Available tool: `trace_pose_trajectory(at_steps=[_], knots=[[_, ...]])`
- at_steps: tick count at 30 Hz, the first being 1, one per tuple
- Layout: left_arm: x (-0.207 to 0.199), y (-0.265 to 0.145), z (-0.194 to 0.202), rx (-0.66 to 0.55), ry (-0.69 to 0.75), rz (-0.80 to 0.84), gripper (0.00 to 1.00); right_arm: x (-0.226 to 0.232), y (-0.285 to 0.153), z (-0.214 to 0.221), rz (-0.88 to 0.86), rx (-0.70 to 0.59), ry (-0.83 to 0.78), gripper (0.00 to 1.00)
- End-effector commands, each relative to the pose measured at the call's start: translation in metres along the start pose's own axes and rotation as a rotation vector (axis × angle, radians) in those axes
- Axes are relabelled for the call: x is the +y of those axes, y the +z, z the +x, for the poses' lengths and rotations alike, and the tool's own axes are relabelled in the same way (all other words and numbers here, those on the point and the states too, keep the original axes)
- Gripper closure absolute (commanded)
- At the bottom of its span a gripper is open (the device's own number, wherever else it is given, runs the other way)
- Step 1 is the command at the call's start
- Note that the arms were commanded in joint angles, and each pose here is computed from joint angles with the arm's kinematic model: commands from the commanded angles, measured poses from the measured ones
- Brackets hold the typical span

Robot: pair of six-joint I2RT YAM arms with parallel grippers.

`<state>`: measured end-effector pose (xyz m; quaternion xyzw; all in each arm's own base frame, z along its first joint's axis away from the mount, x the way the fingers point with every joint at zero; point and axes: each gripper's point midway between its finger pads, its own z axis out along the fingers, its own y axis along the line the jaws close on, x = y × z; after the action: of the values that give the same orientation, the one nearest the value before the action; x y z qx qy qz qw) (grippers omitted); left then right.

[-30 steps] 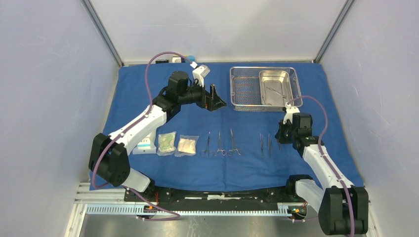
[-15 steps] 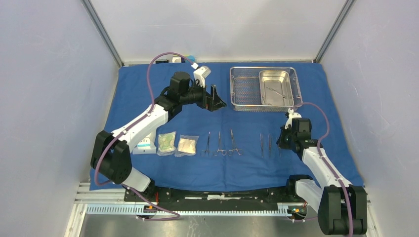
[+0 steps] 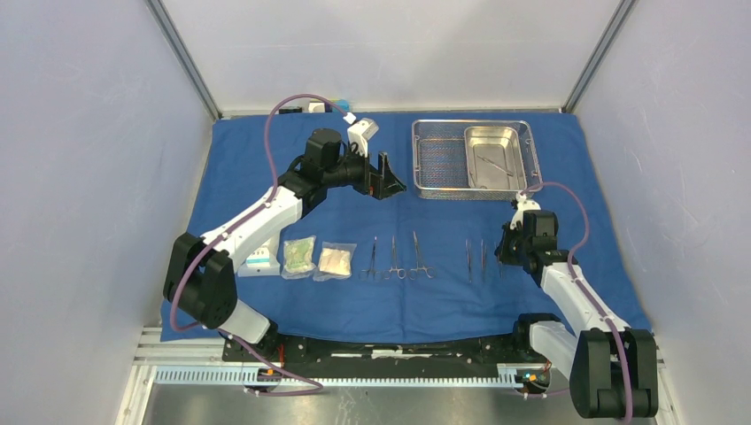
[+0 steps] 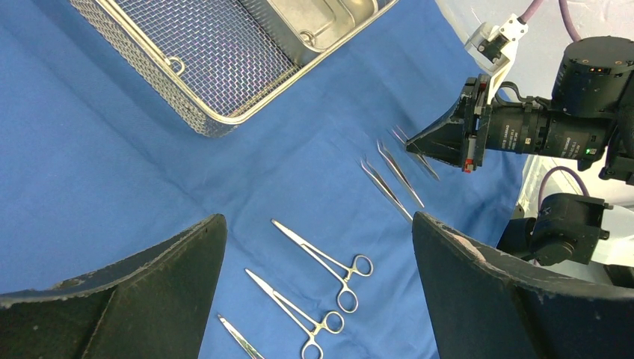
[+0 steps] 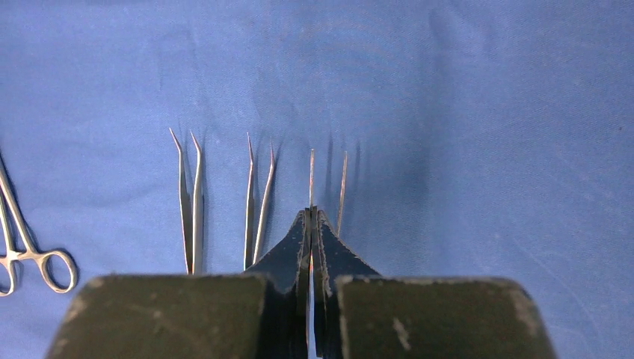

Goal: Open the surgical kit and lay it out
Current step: Place the medical item in the surgical kit.

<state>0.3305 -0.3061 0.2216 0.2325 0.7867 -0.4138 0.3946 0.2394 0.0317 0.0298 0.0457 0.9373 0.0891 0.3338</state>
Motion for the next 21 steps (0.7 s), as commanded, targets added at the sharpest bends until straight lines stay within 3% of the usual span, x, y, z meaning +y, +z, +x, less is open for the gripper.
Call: trace_pose_trajectory(at_steps=[1, 21], knots=[[-0.004, 0.001, -0.009, -0.032, 0.034, 0.031, 0.00, 0.000, 0.003, -0.005, -0.010, -0.034, -0.005, 1.00], [-0.005, 0.000, -0.005, -0.025, 0.020, 0.035, 0.00, 0.000, 0.006, 0.005, -0.010, -0.016, 0.014, 1.00]])
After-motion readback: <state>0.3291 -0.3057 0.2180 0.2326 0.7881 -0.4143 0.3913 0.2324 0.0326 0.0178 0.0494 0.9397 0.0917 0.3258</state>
